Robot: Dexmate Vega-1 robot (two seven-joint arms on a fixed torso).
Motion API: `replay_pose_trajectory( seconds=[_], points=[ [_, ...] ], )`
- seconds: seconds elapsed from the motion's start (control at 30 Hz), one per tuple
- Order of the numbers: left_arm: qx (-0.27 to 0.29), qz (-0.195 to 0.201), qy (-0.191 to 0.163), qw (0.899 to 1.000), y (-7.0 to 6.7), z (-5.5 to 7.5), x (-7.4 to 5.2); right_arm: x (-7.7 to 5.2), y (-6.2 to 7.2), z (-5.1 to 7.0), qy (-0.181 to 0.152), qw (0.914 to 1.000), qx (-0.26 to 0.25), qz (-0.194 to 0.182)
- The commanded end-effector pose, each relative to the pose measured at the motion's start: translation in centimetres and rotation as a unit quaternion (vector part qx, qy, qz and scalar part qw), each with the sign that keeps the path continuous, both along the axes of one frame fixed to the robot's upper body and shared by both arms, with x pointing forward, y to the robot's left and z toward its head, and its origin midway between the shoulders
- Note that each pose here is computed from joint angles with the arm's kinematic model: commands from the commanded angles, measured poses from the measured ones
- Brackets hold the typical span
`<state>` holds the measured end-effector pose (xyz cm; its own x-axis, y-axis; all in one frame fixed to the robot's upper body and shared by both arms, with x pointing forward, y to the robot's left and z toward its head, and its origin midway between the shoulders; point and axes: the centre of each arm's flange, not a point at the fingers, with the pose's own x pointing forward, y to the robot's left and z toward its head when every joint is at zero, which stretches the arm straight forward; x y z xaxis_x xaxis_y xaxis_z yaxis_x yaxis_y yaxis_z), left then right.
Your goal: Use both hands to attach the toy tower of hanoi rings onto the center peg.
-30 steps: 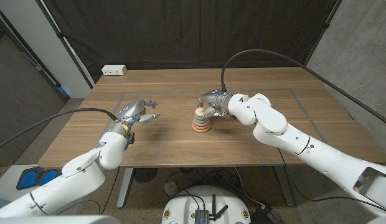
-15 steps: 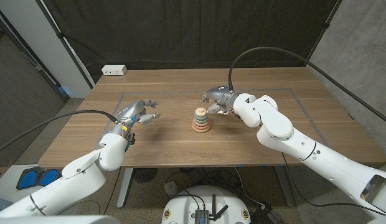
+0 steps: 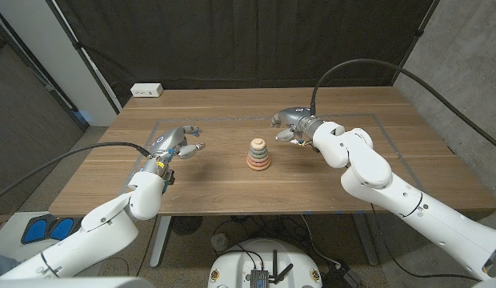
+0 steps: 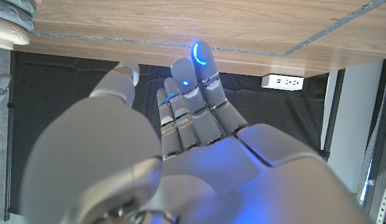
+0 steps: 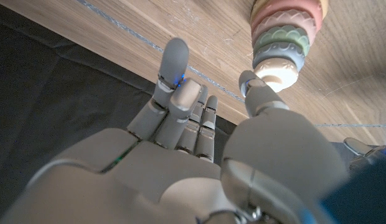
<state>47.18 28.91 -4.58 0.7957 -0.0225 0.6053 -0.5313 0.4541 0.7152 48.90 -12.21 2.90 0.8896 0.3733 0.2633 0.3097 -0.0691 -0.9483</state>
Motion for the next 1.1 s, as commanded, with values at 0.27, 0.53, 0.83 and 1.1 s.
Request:
replay_pose_trajectory(
  seconds=[0.27,0.53,0.83,1.1],
  points=[
    [0.014,0.017,-0.009,1.0,-0.7,0.9,-0.8,-0.3,-5.3,-0.9,-0.064,0.9922,0.105,-0.022],
    [0.017,0.032,-0.005,0.999,-0.5,1.6,-1.0,-0.2,-7.0,-1.1,-0.077,0.985,0.15,-0.034],
    [0.04,0.04,-0.037,0.998,-1.2,3.4,-2.3,-0.8,-9.0,-0.8,-0.109,0.9778,0.175,-0.038],
    [0.031,0.032,-0.034,0.998,-1.8,2.8,-2.0,-0.5,-10.7,-1.9,-0.123,0.9738,0.189,-0.031]
  ],
)
